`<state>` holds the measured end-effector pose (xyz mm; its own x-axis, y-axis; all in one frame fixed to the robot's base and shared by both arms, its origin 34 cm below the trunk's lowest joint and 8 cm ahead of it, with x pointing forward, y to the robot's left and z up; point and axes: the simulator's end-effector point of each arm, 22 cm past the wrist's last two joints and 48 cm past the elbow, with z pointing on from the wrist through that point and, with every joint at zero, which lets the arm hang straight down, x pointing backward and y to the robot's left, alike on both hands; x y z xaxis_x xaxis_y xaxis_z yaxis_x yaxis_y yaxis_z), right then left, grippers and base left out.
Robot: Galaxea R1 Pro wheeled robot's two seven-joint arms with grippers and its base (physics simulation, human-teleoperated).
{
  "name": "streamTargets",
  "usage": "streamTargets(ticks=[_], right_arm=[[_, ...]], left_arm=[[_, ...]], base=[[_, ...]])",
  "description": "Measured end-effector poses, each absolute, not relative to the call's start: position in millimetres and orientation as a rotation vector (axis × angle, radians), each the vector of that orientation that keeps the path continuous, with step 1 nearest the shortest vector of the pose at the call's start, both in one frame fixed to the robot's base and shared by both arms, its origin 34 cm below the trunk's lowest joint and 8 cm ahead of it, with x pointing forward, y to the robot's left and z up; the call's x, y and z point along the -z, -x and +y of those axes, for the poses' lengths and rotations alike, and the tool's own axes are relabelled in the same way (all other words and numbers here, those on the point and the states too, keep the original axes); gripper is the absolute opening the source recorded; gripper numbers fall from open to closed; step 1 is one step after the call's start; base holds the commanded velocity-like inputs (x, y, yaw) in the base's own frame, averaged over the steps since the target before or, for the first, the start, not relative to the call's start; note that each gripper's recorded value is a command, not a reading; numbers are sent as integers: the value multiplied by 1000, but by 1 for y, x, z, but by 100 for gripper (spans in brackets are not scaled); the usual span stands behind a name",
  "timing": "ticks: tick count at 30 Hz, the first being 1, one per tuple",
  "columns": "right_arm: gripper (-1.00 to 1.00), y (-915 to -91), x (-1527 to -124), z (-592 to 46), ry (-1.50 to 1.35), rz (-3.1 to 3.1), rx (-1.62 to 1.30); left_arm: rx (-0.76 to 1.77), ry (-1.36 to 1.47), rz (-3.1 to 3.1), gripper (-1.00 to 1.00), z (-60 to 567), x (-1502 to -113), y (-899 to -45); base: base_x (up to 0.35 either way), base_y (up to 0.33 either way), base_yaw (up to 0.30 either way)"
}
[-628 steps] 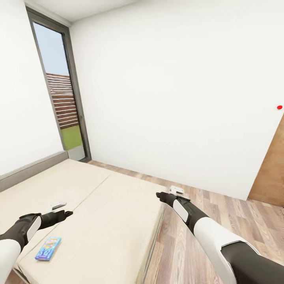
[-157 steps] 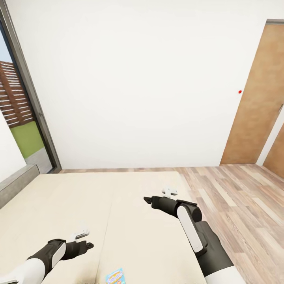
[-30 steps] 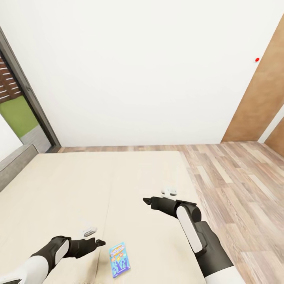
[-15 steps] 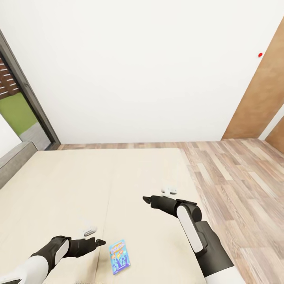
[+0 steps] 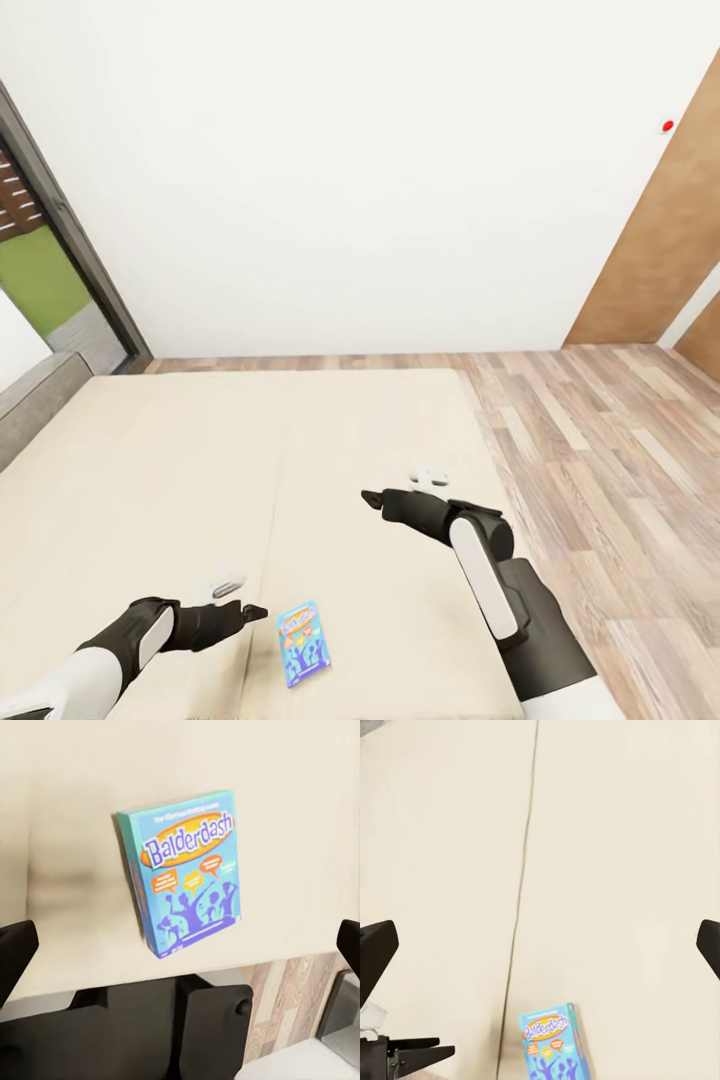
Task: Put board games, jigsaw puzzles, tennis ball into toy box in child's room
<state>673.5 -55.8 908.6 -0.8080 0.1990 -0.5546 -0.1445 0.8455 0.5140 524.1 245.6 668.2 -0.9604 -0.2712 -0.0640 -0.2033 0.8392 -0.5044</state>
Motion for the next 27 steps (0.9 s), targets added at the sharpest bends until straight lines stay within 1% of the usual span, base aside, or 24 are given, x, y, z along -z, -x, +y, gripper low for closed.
streamTargets(ticks=[10, 27], right_arm=[[100, -679, -919, -55, -35, 2371, -740], [100, -677, -904, -54, -42, 2393, -747]], left_arm=[[781, 420, 2930, 100, 248, -668, -527], [765, 408, 2937, 100, 246, -659, -530]], base=[[0, 0, 0], [0, 0, 0]])
